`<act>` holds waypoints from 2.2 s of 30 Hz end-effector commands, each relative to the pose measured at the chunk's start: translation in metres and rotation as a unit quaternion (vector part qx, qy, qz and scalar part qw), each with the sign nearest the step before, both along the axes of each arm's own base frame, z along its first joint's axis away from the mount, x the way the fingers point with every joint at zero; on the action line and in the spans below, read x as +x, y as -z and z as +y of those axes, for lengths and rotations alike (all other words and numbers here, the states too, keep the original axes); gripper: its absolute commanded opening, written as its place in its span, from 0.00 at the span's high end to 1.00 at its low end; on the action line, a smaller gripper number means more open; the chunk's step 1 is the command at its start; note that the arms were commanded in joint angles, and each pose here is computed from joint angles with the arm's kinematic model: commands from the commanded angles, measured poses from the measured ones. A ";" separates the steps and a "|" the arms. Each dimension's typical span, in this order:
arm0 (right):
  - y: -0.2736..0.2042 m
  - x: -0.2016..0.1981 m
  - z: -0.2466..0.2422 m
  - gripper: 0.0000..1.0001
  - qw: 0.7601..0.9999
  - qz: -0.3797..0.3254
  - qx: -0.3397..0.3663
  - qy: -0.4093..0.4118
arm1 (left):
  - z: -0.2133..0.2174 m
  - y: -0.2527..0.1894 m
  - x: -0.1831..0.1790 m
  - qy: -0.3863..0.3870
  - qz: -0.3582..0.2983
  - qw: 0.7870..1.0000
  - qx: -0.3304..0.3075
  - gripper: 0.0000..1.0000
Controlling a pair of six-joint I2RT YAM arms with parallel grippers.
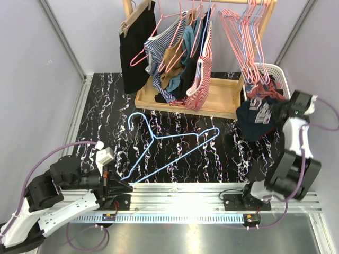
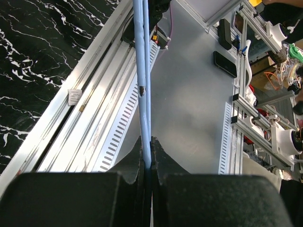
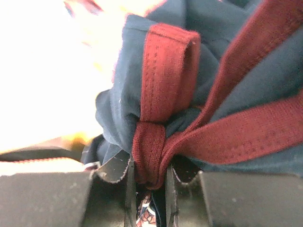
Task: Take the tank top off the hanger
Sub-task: Place the tank top into the basket, then pass the hanger from the left arm to the right
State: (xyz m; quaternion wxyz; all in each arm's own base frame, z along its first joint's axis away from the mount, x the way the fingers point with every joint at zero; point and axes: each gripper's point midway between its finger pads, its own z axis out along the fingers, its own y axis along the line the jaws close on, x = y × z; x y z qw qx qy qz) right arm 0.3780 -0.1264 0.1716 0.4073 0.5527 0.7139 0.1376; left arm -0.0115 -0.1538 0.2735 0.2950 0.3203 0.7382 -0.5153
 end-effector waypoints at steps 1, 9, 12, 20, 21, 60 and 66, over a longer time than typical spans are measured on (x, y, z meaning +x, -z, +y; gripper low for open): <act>-0.113 0.077 -0.023 1.00 0.986 -0.163 -0.031 -0.027 | -0.010 -0.015 -0.002 0.026 -0.013 0.999 -0.034 1.00; -0.280 0.183 -0.040 1.00 0.908 -0.393 -0.081 -0.122 | -0.013 -0.010 -0.001 0.023 -0.002 0.999 -0.031 1.00; -0.220 0.210 -0.057 1.00 0.951 -0.287 -0.037 -0.109 | -0.016 -0.008 0.000 0.023 0.001 0.999 -0.036 1.00; 0.012 0.219 -0.038 0.42 0.988 -0.024 0.052 -0.146 | -0.019 -0.002 0.001 0.027 0.008 0.999 -0.024 1.00; 0.024 0.215 -0.025 0.22 0.985 -0.001 0.054 -0.166 | -0.019 -0.001 0.001 0.026 0.007 0.999 -0.021 1.00; -0.226 -0.296 0.308 0.00 0.567 -0.375 0.004 -0.733 | 0.023 -0.028 -0.089 0.253 0.046 0.965 -0.051 1.00; -0.222 -0.370 0.320 0.00 0.408 -0.359 0.049 -0.838 | 0.031 -0.018 -0.105 0.282 0.105 0.952 -0.057 1.00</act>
